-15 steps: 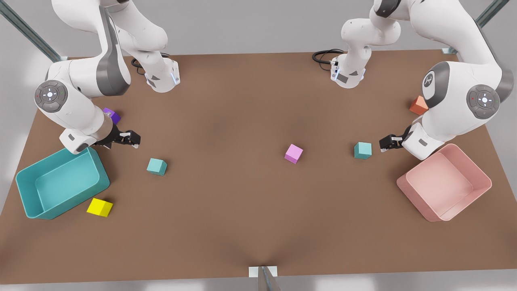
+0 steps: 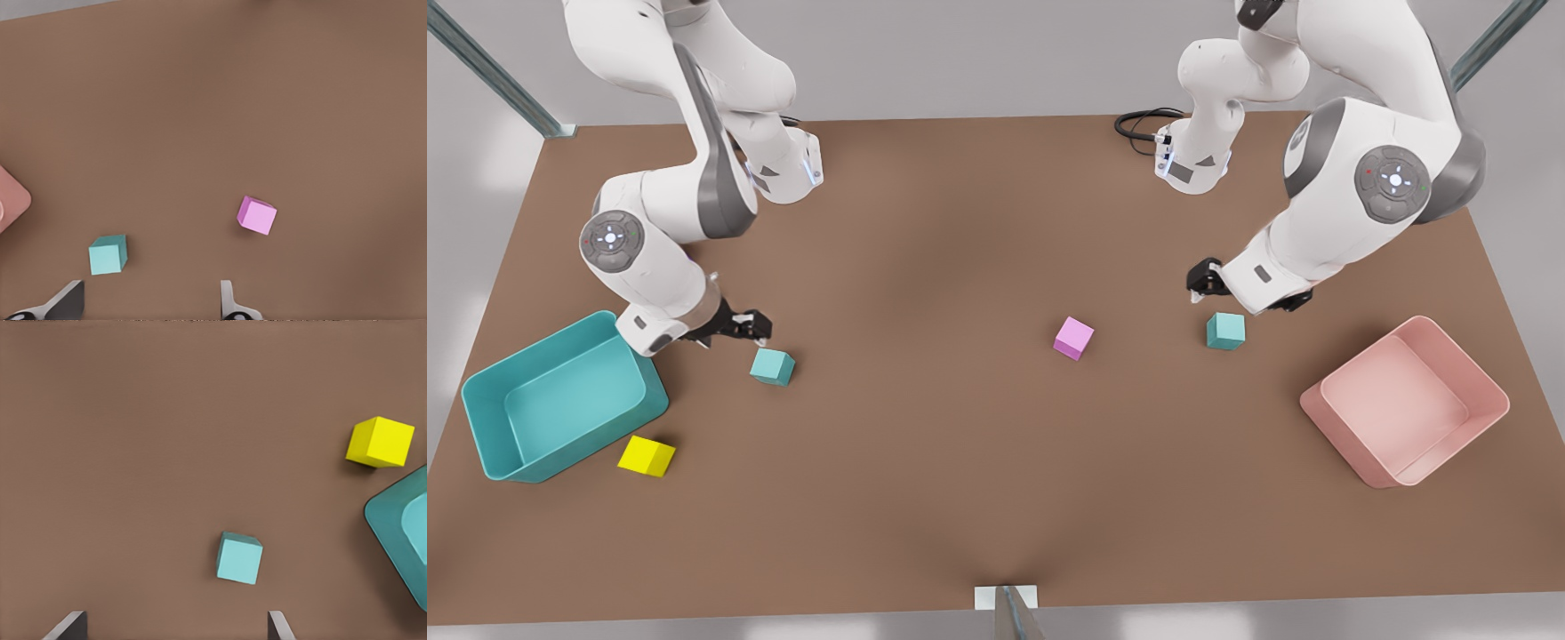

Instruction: Stack the two blue cubes on top of each other

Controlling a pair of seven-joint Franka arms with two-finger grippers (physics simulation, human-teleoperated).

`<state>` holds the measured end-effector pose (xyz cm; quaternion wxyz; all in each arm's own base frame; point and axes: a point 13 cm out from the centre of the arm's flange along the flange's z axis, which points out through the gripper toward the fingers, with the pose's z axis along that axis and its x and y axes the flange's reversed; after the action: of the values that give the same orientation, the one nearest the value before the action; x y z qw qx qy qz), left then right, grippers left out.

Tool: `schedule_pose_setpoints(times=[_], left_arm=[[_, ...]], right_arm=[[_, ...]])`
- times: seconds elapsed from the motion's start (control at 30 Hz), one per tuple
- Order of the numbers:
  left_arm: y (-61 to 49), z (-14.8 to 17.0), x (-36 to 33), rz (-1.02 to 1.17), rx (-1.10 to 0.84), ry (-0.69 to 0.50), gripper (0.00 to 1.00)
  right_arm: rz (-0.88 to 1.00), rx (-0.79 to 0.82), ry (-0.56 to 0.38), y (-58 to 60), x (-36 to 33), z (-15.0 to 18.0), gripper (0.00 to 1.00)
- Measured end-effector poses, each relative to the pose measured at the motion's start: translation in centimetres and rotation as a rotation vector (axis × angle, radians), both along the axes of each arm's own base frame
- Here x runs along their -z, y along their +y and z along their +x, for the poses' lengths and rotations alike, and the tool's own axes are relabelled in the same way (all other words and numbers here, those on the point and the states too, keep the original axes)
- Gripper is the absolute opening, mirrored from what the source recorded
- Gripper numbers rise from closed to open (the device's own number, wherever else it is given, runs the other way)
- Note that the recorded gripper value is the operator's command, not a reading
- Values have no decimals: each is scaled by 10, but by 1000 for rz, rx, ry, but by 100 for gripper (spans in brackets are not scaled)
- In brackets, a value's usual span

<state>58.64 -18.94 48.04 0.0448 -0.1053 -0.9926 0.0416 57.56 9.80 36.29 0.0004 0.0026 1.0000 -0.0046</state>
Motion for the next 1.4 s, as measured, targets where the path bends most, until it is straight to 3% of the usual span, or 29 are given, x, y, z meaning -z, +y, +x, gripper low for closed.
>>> schedule_pose_setpoints(times=[0.37,0.53,0.8,1.07,1.2,1.4], left_arm=[[16,12,12,-26,9,4,100],[9,11,8,-29,32,-8,100],[22,24,7,-9,29,-44,100],[39,35,18,58,33,-60,100],[55,40,19,61,13,-61,100],[57,40,22,63,16,-56,100]], right_arm=[[3,11,-9,5,3,2,100],[-2,15,79,1,82,-22,100],[5,108,5,-54,113,-3,100],[24,114,2,-57,160,5,100],[22,110,17,-57,193,-21,100],[32,112,-16,-56,207,-20,100]])
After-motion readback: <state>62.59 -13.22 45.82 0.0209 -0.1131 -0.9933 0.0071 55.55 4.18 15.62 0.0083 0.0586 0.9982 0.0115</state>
